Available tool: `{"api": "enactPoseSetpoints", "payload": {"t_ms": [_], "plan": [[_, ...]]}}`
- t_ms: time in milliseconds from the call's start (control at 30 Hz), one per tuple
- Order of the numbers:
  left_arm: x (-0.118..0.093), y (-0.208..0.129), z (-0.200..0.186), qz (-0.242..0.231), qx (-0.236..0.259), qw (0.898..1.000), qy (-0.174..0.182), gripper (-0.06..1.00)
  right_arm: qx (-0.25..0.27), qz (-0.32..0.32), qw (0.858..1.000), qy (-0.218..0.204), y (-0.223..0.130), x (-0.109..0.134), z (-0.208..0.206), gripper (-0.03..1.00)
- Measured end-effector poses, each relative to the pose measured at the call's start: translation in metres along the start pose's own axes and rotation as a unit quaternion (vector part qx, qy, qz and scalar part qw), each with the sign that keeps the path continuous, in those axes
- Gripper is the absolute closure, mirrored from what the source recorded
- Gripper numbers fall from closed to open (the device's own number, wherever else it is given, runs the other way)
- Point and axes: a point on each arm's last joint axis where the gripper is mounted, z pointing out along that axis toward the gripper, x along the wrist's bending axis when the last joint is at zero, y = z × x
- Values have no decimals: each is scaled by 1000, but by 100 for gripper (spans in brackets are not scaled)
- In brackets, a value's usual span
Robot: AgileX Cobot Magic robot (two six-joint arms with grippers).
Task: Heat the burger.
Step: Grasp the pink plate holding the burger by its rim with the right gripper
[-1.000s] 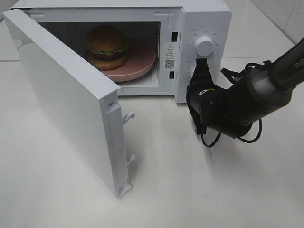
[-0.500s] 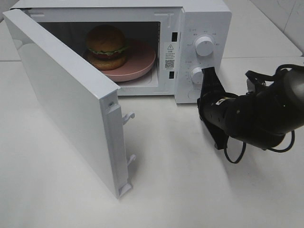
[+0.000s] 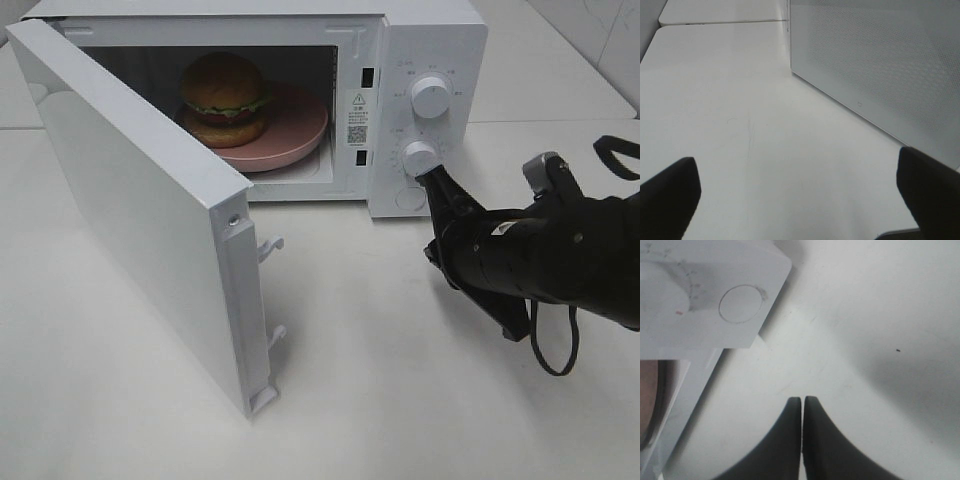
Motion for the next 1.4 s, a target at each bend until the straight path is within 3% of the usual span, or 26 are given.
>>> {"api": "enactPoseSetpoints", "payload": {"t_ms": [200, 300, 367, 467, 533, 667, 700, 767, 800, 833, 867, 900, 967, 1000, 1067, 1100, 1167, 1200, 1267, 1300, 1367, 1400], "plan": [[0, 0, 0, 0, 0, 1000, 0, -4, 49, -111, 993, 1, -3, 8, -18, 93], [0, 0, 0, 0, 0, 1000, 0, -4, 56, -125, 991, 1, -4, 8, -20, 93], [0, 0, 0, 0, 0, 1000, 0, -4, 83, -196, 977, 5, -6, 10, -29, 93], [0, 0, 0, 0, 0, 1000, 0, -4, 89, -210, 974, 6, -6, 11, -31, 93], [0, 0, 0, 0, 0, 1000, 0, -4, 126, -269, 955, 9, -10, 12, -41, 93], [0, 0, 0, 0, 0, 1000, 0, -4, 148, -309, 939, 15, -12, 12, -47, 93], [0, 0, 0, 0, 0, 1000, 0, -4, 165, -335, 928, 16, -14, 11, -50, 93], [0, 0, 0, 0, 0, 1000, 0, -4, 174, -347, 921, 16, -15, 10, -51, 93], [0, 0, 0, 0, 0, 1000, 0, -4, 192, -370, 909, 15, -18, 8, -53, 93], [0, 0, 0, 0, 0, 1000, 0, -4, 192, -370, 909, 15, -18, 8, -53, 93], [0, 0, 0, 0, 0, 1000, 0, -4, 211, -394, 895, 14, -20, 6, -55, 93], [0, 0, 0, 0, 0, 1000, 0, -4, 211, -394, 895, 14, -20, 6, -55, 93], [0, 0, 0, 0, 0, 1000, 0, -4, 235, -430, 872, 13, -23, 3, -56, 93], [0, 0, 0, 0, 0, 1000, 0, -4, 235, -430, 872, 13, -23, 3, -56, 93], [0, 0, 0, 0, 0, 1000, 0, -4, 256, -465, 848, 10, -25, -1, -58, 92], [0, 0, 0, 0, 0, 1000, 0, -4, 256, -465, 848, 10, -25, -1, -58, 92], [0, 0, 0, 0, 0, 1000, 0, -4, 272, -500, 822, 6, -26, -5, -60, 92], [0, 0, 0, 0, 0, 1000, 0, -4, 272, -500, 822, 6, -26, -5, -60, 92], [0, 0, 0, 0, 0, 1000, 0, -4, 294, -536, 792, 0, -27, -6, -62, 92], [0, 0, 0, 0, 0, 1000, 0, -4, 294, -536, 792, 0, -27, -6, -62, 92], [0, 0, 0, 0, 0, 1000, 0, -4, 313, -575, 756, -4, -27, -1, -65, 92], [0, 0, 0, 0, 0, 1000, 0, -4, 313, -575, 756, -4, -27, -1, -65, 92]]}}
